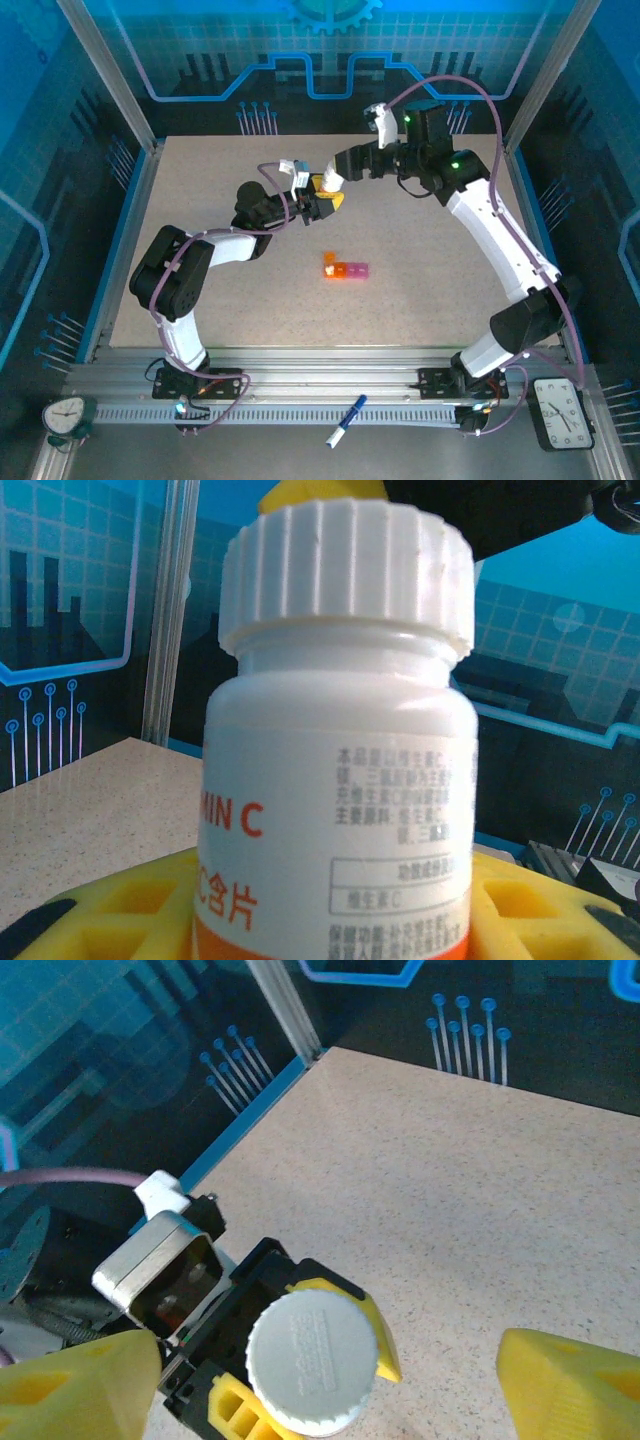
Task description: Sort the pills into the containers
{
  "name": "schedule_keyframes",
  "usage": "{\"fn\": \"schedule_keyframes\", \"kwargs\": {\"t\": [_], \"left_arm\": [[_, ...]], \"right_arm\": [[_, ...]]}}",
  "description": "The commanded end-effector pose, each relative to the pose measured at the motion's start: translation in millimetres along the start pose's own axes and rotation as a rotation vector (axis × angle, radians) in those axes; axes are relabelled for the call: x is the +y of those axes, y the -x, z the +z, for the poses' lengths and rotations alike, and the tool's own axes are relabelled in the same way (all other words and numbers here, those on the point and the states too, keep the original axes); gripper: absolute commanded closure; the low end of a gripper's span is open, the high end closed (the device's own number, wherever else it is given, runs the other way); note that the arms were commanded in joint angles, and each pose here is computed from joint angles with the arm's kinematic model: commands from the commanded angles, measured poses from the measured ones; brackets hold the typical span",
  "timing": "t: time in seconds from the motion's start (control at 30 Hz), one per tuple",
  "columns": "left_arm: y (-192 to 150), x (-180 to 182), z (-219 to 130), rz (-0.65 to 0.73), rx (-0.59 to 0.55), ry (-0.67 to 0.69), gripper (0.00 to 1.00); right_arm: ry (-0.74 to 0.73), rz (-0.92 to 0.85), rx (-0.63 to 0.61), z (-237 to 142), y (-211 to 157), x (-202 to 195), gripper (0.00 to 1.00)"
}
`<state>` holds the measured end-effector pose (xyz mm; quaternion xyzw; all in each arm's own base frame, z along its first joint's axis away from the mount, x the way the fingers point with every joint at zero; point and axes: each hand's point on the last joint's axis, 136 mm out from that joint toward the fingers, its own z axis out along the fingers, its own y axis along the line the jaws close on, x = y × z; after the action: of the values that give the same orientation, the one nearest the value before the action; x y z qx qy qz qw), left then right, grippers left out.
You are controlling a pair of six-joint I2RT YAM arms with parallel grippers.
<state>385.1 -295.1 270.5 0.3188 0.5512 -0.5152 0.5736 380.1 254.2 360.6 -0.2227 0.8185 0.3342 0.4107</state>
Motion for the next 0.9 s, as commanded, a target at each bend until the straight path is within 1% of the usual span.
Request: {"fn": "schedule_keyframes", "kwargs": {"t": [0.0, 0.13, 0.33, 0.7, 0.8, 0.87], "left_arm": [[16, -9, 2, 0.066, -0.035, -0.034, 1.00], [16, -9, 2, 0.066, -0.035, -0.034, 1.00], [16, -9, 2, 0.067, -0.035, -0.036, 1.00], [17, -10, 2, 0.065, -0.035, -0.037, 1.00], [17, -10, 2, 0.065, -0.036, -0.039, 1.00], [17, -10, 2, 0.065, -0.036, -0.038, 1.00]], "right_arm": [[0.083, -0.049, 0.047, 2, -5, 10, 0.09], [0.105, -0.031, 0.074, 9, -10, 9, 0.09], [0.122, -0.011, 0.092, 17, -15, 7, 0.15], [0.128, 0.010, 0.108, 24, -19, 5, 0.33], [0.127, 0.016, 0.114, 27, -19, 4, 0.40], [0.125, 0.022, 0.118, 28, -21, 3, 0.47]]}}
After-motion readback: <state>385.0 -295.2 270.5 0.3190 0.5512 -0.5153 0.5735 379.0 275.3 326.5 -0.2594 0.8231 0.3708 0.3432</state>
